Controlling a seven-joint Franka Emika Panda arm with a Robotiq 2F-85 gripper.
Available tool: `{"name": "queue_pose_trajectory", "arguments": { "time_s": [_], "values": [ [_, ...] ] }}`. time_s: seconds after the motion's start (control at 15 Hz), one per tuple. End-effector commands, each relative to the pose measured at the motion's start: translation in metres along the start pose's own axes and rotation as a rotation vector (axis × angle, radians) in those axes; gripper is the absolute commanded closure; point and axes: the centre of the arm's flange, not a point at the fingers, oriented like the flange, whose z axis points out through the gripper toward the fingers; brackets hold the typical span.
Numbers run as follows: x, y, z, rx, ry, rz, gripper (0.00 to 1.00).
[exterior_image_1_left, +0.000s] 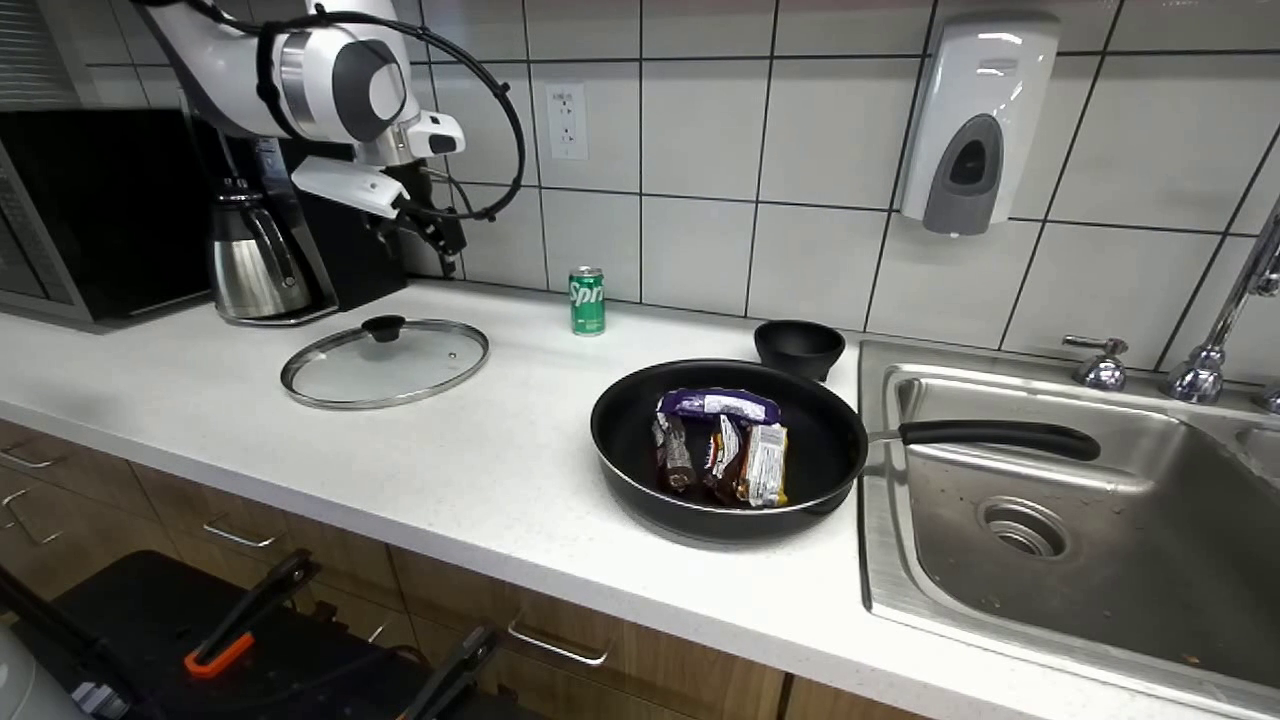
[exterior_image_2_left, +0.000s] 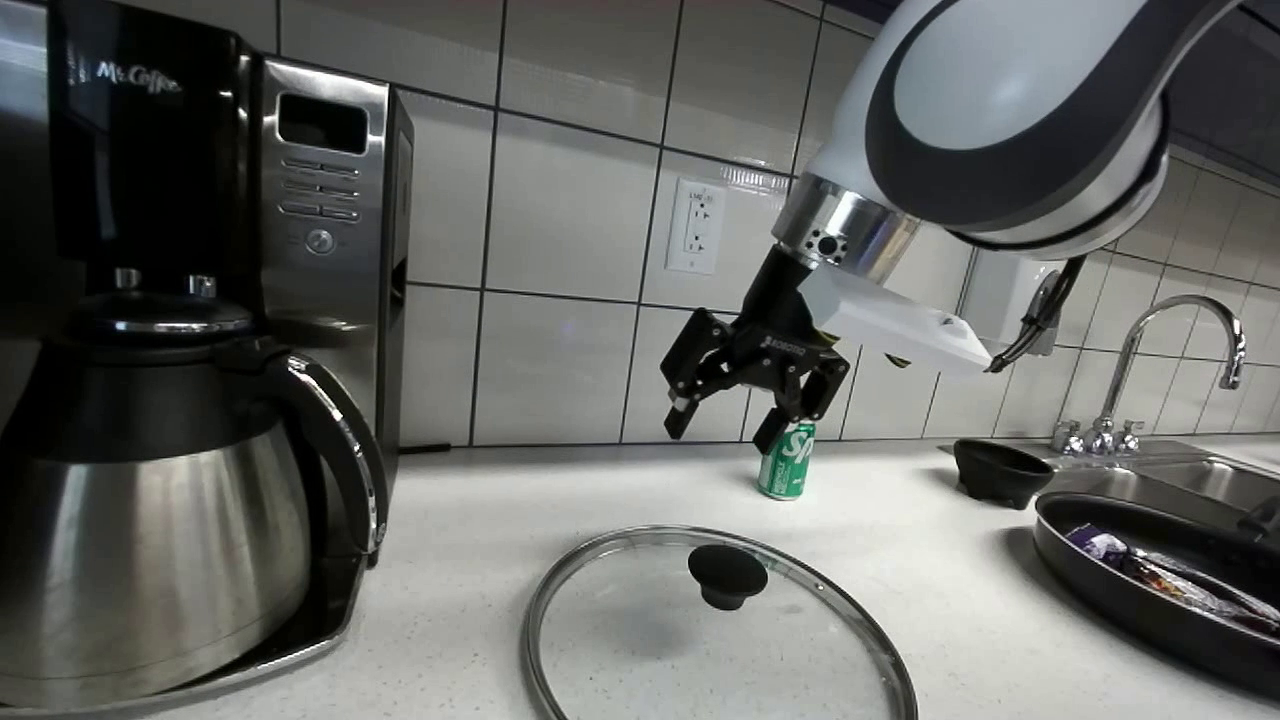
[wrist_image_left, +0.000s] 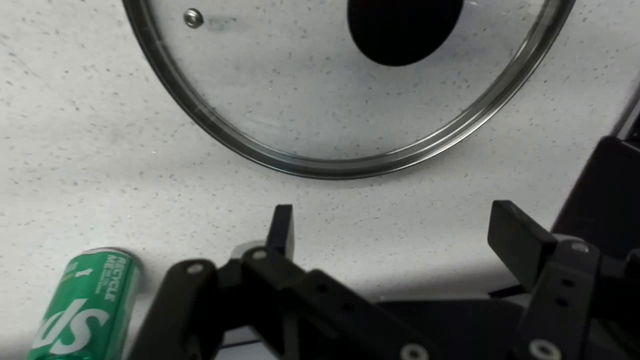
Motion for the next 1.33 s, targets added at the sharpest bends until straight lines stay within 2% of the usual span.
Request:
{"name": "queue_pose_trajectory", "arguments": {
  "time_s": [0.0,0.33,0.67,1.27],
  "values": [
    [0.011,-0.037,-0.001,0.028,-0.035,-0.09,0.0],
    [-0.002,-0.058,0.008,0.054,-0.135,-0.142,0.0],
    [-0.007,-0.042,0.021,-0.018,-0.205,-0.123,0.0],
    [-0.015,-0.038,0.03,-0.046,-0.293,-0.142,0.0]
  ]
}}
